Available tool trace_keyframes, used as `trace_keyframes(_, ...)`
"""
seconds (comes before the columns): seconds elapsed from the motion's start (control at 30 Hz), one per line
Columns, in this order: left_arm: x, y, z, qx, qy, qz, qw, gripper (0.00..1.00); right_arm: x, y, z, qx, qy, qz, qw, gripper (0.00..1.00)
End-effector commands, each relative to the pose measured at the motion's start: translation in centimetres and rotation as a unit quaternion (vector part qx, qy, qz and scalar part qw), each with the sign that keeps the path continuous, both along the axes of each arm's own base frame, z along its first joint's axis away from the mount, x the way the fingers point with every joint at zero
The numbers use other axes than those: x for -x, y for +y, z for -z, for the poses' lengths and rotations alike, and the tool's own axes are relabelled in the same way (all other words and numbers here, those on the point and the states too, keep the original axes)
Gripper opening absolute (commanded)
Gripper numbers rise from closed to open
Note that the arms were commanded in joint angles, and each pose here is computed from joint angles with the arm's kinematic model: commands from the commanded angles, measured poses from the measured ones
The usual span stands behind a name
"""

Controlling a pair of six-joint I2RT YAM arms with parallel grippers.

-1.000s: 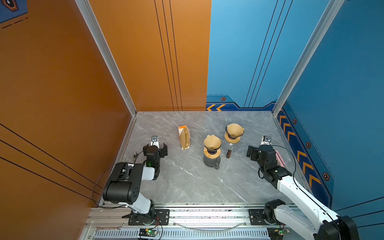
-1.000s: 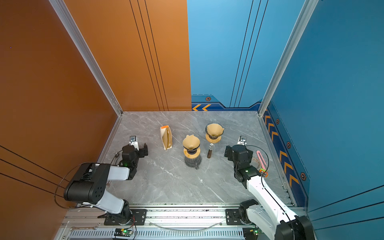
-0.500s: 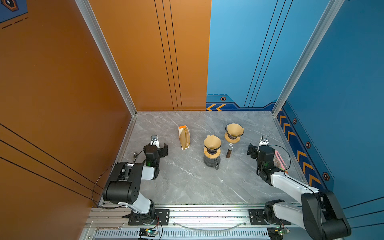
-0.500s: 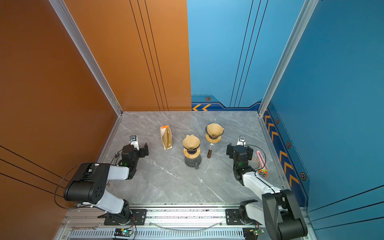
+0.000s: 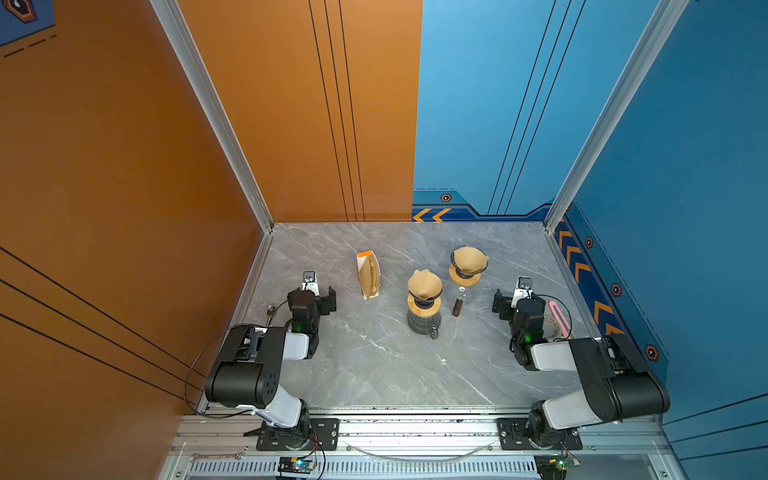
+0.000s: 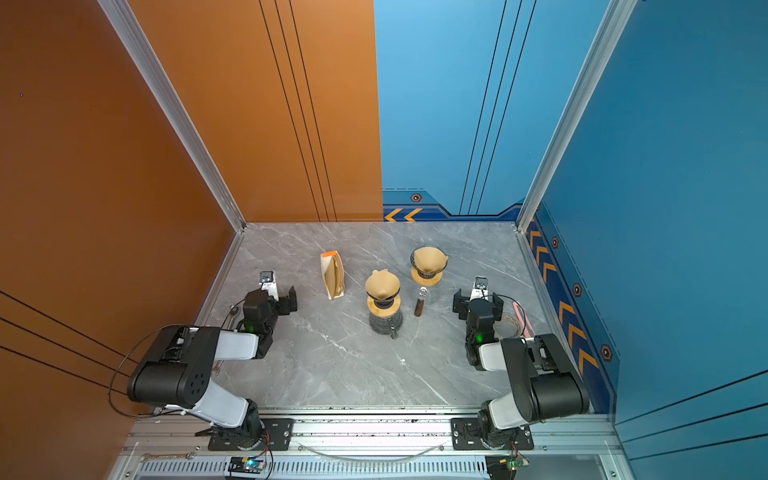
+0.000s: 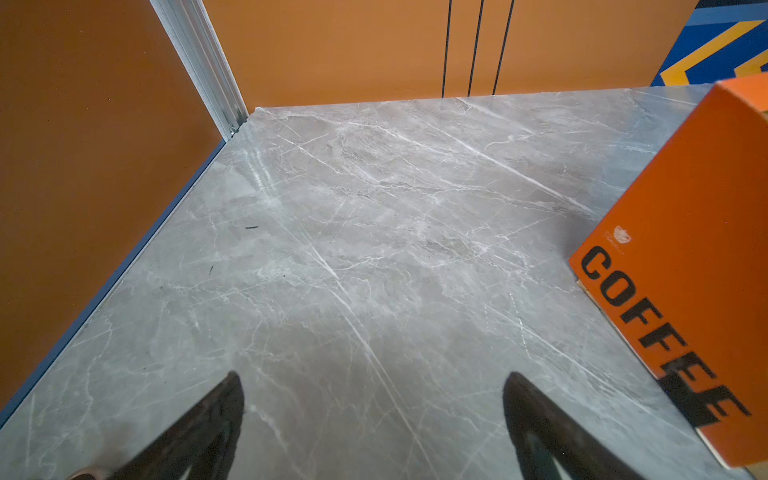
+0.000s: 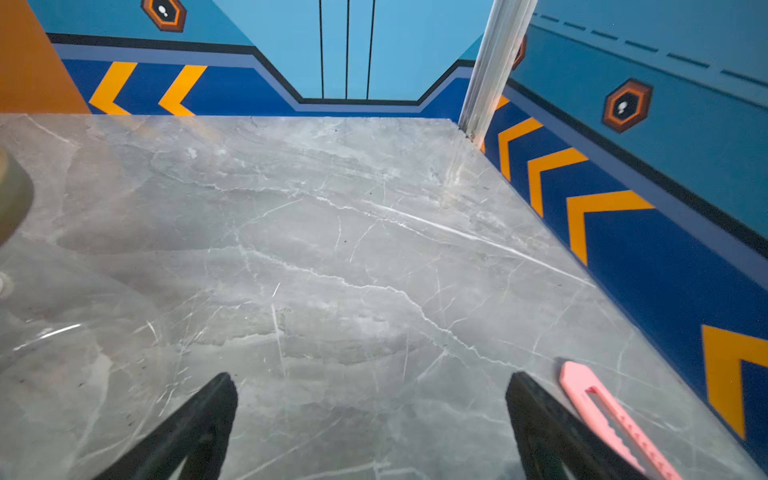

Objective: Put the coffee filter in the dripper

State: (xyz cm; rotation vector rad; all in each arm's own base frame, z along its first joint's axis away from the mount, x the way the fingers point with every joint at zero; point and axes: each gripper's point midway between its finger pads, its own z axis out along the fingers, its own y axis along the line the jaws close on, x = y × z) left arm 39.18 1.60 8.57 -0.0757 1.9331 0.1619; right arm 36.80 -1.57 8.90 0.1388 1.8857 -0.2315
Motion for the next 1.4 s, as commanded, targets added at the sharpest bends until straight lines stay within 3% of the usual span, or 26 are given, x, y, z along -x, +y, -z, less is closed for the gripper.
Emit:
trace_keyframes(0.0,-0.4,-0.2,-0.4,0.006,-0.005,0.007,1.0,0.98,-1.1,0.3,-1.2,-0.021,-0.039,-0.025,0.999,1.0)
trace_keyframes(0.2,-0.4,-0.2,-0.4,0.007,-0.004,0.007,1.0,0.98,-2.3,-0.7,-0.4,-0.04,0.014,-0.011,0.999,1.0)
trace_keyframes(0.4,-0.4,-0.2,-0.3,0.006,-0.004,0.007,1.0,0.98,-2.5,-0.1,-0.3,-0.042,0.013,-0.03,0.999,1.0)
trace_keyframes(0.53,-0.4,-0.2,-0.4,0.006,-0.005,0.006,1.0,0.98,-2.6,1.0,-0.2,-0.064,0.012,-0.085,0.994,1.0)
trace_keyframes(1.37,-0.4,-0.2,-0.4,0.005,-0.004,0.007,1.0,0.98,-2.6,1.1,-0.2,-0.064,0.012,-0.086,0.994,1.0)
